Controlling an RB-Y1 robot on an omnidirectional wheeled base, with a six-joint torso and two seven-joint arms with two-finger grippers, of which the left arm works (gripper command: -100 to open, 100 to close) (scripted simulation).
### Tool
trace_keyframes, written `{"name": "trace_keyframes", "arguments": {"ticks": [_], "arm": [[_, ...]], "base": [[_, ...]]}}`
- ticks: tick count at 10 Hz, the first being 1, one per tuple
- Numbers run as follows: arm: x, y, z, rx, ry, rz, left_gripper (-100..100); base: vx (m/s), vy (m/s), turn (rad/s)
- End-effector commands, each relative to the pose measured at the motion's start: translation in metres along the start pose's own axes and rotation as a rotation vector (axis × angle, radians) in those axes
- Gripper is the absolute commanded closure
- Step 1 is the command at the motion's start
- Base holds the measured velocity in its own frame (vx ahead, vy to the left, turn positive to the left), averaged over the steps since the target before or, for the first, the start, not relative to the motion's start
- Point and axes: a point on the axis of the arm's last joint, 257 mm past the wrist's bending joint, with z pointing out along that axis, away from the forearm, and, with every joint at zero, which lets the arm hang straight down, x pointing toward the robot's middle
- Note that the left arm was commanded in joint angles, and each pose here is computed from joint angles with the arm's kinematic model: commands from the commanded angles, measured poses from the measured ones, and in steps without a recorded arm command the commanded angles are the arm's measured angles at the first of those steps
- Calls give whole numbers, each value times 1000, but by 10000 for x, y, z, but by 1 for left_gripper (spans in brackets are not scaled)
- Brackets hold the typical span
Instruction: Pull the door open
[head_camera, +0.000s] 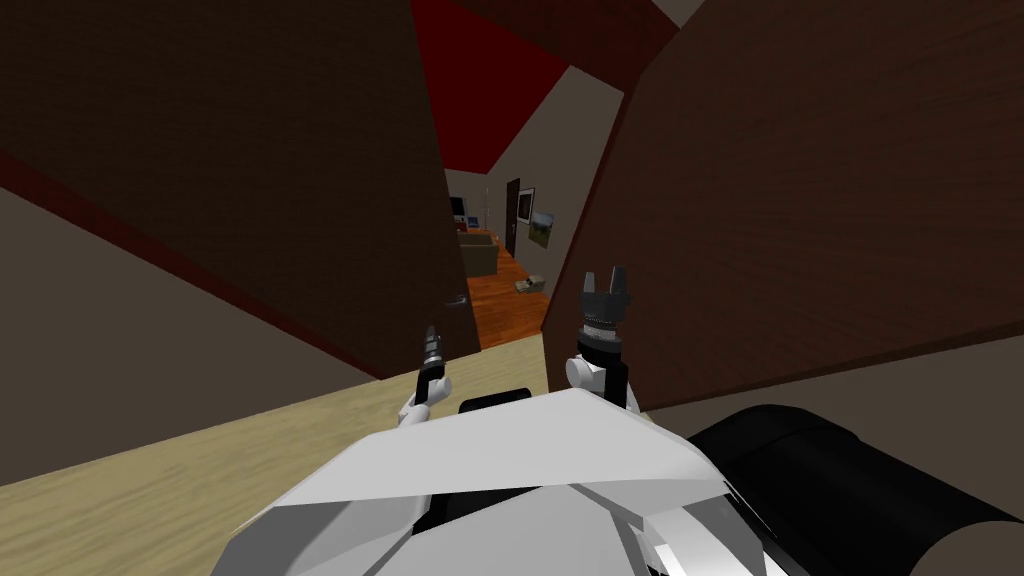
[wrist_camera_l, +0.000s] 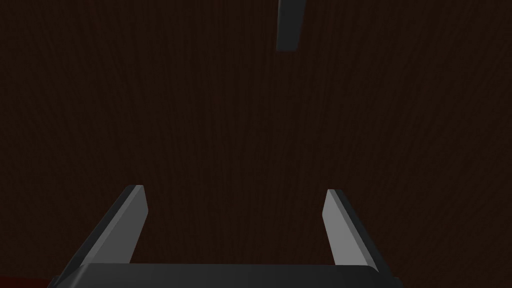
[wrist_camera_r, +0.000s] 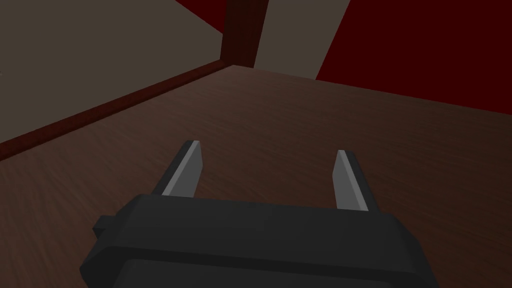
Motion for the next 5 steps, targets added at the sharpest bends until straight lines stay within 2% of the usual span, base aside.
{"name": "trace_keyframes", "arguments": {"ticks": [1,5], "arm": [[31,50,-2,-12,-2,-1,-100],[197,246,-63,-66,-6,-11,-100]], "base": [[56,25,-99],[89,36,-187]]}}
